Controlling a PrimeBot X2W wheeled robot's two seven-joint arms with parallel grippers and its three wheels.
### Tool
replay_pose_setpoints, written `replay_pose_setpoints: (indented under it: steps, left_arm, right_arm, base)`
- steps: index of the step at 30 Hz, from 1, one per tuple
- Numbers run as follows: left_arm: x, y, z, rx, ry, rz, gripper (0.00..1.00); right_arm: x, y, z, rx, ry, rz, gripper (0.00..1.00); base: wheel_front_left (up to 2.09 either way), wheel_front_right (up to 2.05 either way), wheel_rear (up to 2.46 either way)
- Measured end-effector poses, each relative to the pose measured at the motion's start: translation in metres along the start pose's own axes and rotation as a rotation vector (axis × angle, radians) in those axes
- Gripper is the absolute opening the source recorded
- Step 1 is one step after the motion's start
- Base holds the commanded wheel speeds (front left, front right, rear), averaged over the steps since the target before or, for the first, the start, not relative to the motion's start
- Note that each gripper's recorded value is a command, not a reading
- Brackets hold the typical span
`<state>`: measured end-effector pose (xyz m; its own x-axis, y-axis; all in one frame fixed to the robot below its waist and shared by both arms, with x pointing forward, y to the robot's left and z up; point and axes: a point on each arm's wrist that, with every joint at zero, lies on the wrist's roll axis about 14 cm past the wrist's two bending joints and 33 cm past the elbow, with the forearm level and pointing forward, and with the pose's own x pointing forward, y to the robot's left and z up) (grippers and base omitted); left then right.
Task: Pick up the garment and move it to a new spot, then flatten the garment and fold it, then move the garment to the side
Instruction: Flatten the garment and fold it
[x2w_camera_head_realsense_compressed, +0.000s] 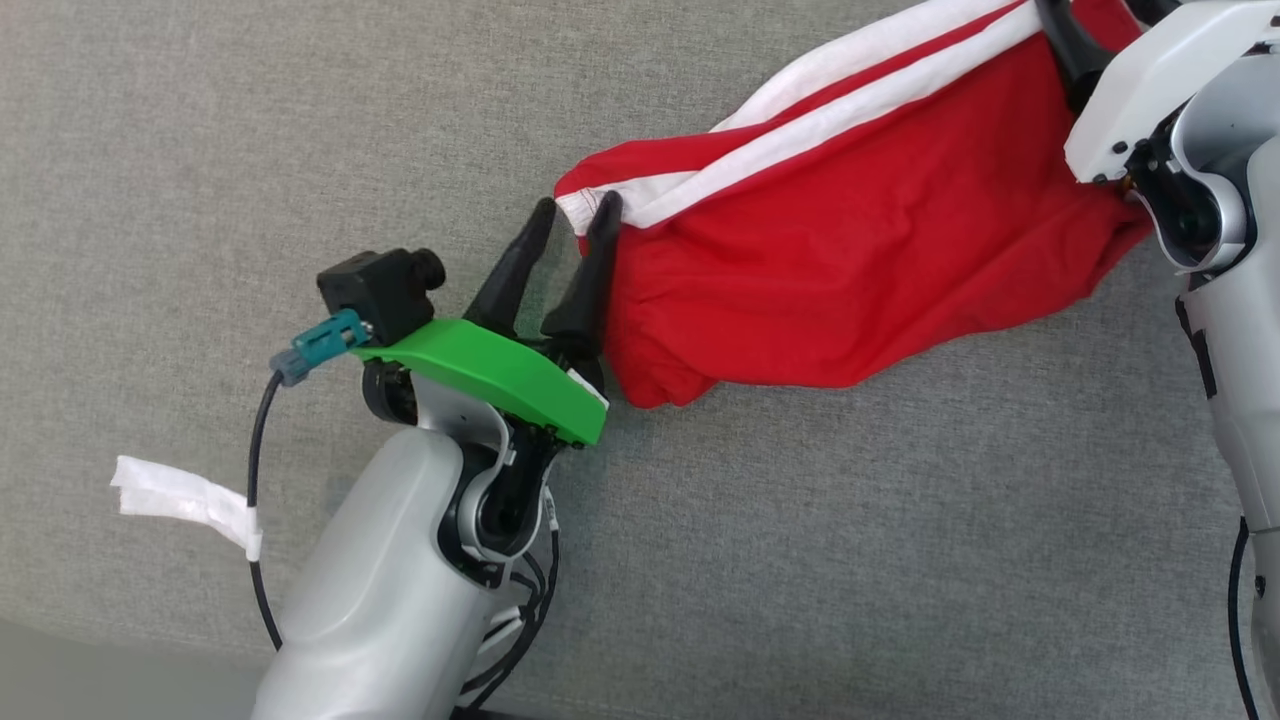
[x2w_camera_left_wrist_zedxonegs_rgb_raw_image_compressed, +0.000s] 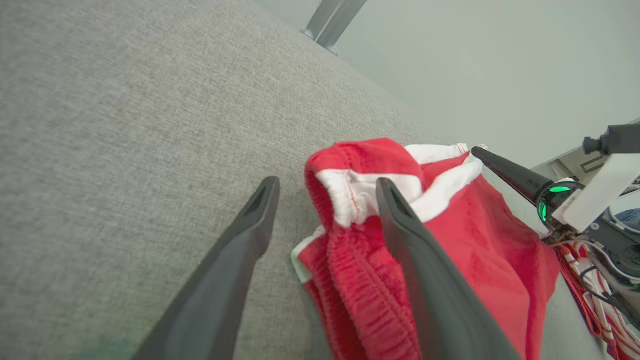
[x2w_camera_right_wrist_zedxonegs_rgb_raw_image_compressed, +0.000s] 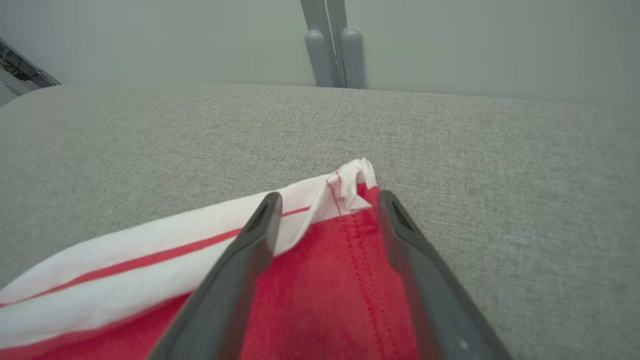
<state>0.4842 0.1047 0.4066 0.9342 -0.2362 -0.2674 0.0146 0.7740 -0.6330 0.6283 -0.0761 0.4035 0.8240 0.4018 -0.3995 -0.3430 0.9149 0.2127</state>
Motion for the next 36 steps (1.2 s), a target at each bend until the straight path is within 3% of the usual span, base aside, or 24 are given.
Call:
replay_pose_setpoints:
  steps: [9, 12, 15, 20, 24, 36]
  left_arm:
    - [0.005, 0.001, 0.025, 0.008, -0.13, 0.006, 1.0]
    - [0.005, -0.002, 0.036, 0.051, -0.181, -0.003, 1.0]
    - [0.0, -0.005, 0.054, 0.142, -0.242, -0.011, 1.0]
    - [-0.021, -0.014, 0.075, 0.279, -0.33, -0.014, 1.0]
    - [-0.044, -0.022, 0.079, 0.363, -0.38, -0.015, 1.0]
    - [-0.073, 0.004, 0.057, 0.382, -0.334, 0.06, 1.0]
  right_arm:
    - [0.007, 0.007, 0.017, 0.007, -0.121, 0.015, 1.0]
    - [0.002, 0.008, 0.03, -0.013, -0.198, 0.016, 1.0]
    - [-0.009, 0.015, 0.032, -0.102, -0.224, 0.036, 1.0]
    - [-0.033, -0.002, 0.003, -0.262, -0.098, -0.002, 1.0]
    - [-0.047, -0.006, -0.013, -0.294, 0.032, -0.016, 1.0]
    - [-0.033, -0.028, -0.034, -0.354, 0.228, -0.078, 1.0]
  base:
    - [0.0, 0.0, 0.0]
    - [0.0, 0.0, 0.0]
    - [0.0, 0.0, 0.0]
    - [0.0, 0.0, 0.0]
    - [0.0, 0.0, 0.0]
    - [0.0, 0.0, 0.0]
